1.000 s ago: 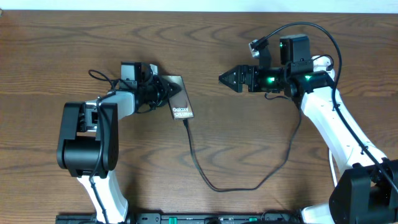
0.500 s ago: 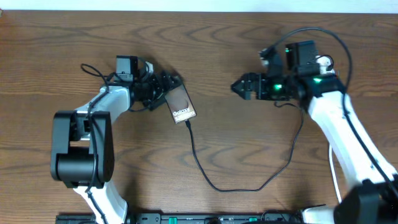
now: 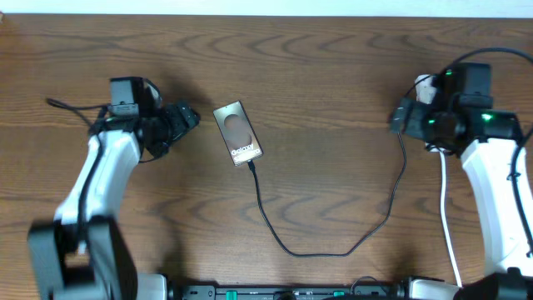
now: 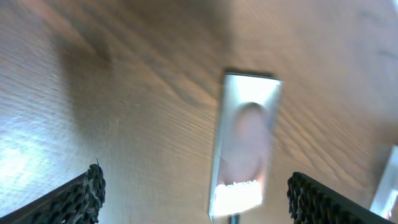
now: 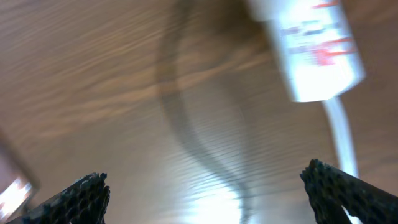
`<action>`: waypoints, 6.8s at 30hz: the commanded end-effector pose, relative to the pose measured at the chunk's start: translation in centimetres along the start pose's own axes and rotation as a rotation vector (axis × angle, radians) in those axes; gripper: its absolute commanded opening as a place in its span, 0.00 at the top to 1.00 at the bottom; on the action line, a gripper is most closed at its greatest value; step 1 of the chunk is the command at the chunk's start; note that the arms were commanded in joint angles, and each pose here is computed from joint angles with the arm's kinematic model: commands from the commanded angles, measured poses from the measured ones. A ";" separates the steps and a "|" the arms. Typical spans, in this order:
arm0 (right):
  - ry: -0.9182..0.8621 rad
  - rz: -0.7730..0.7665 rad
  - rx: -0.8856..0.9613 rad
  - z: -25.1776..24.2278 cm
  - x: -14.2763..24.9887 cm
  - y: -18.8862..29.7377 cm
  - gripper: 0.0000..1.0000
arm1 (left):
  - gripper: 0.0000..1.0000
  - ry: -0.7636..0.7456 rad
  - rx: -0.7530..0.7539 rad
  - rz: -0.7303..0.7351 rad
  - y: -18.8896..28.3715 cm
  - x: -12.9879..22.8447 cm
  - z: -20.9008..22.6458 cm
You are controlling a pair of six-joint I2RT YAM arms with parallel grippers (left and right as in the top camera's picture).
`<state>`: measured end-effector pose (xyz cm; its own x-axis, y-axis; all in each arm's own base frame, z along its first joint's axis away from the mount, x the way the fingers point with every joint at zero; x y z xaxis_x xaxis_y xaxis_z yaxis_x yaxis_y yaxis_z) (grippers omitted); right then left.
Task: Plug charger to phone and switch on socket
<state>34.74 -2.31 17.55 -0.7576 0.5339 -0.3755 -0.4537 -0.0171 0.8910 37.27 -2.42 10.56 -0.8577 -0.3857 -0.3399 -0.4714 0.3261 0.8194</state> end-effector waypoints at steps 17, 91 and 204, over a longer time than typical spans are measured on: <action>-0.265 -0.136 0.252 -12.0 -7.9 -8.9 0.01 | 0.07 -0.203 0.054 -0.302 13.7 0.4 -5.1; -0.307 -0.106 0.126 -13.4 -8.5 -17.8 0.01 | 0.07 -0.198 0.049 -0.287 13.4 0.5 -4.9; 0.278 -0.216 -0.314 -1.9 12.1 19.6 0.01 | 0.02 -0.857 0.199 -0.420 24.6 14.9 -8.5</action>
<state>15.87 2.04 29.96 -0.7064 0.3211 -0.6308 -0.7015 -0.1990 0.6843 14.71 -7.35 29.43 -0.4483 0.2115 -0.8685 -0.7321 0.4706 0.4925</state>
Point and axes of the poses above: each gripper's point midway between its finger pads, its own y axis back along the fingers, its own z axis along the line the jaws close on, x = y × z, the point moved 1 cm from there along y, back along the fingers, and after that the axes turned 12 degrees about -y, right-handed, at the moved point
